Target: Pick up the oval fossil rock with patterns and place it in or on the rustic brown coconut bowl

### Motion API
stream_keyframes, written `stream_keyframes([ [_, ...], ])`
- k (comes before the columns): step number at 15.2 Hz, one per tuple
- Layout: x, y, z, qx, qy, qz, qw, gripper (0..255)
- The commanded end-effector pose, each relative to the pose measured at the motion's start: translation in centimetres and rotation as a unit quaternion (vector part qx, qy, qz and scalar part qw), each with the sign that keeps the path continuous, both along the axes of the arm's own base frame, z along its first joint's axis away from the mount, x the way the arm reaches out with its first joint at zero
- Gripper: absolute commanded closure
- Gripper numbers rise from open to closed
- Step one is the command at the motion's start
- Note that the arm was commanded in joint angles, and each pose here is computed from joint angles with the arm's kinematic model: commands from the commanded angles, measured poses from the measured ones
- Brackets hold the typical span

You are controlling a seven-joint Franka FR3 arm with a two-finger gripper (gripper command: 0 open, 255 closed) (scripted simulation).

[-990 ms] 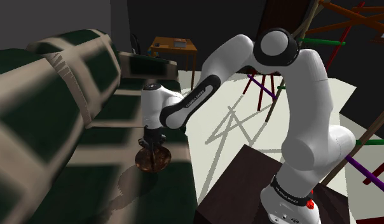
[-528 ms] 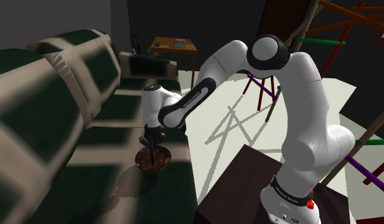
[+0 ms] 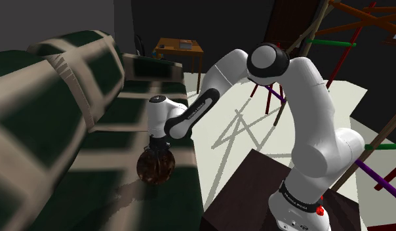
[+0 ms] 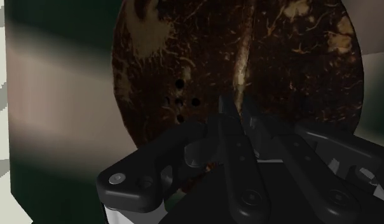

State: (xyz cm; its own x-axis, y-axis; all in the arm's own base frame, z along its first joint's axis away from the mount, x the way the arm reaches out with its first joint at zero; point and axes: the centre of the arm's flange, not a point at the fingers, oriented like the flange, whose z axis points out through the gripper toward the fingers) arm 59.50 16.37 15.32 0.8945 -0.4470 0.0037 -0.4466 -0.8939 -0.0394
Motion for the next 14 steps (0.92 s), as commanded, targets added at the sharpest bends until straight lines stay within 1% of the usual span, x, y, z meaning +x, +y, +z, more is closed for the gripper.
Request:
stream_keyframes([
  [1,-0.2,0.2,-1.3,0.0,0.004,0.001,1.0,255],
  [2,-0.2,0.2,-2.1,0.0,0.004,0.001,1.0,255],
  [10,-0.2,0.2,-2.1,0.0,0.004,0.001,1.0,255],
  [11,-0.1,0.1,-2.2,0.0,0.004,0.001,1.0,0],
  [14,0.2,0.0,-2.3,0.0,0.004,0.001,1.0,0],
])
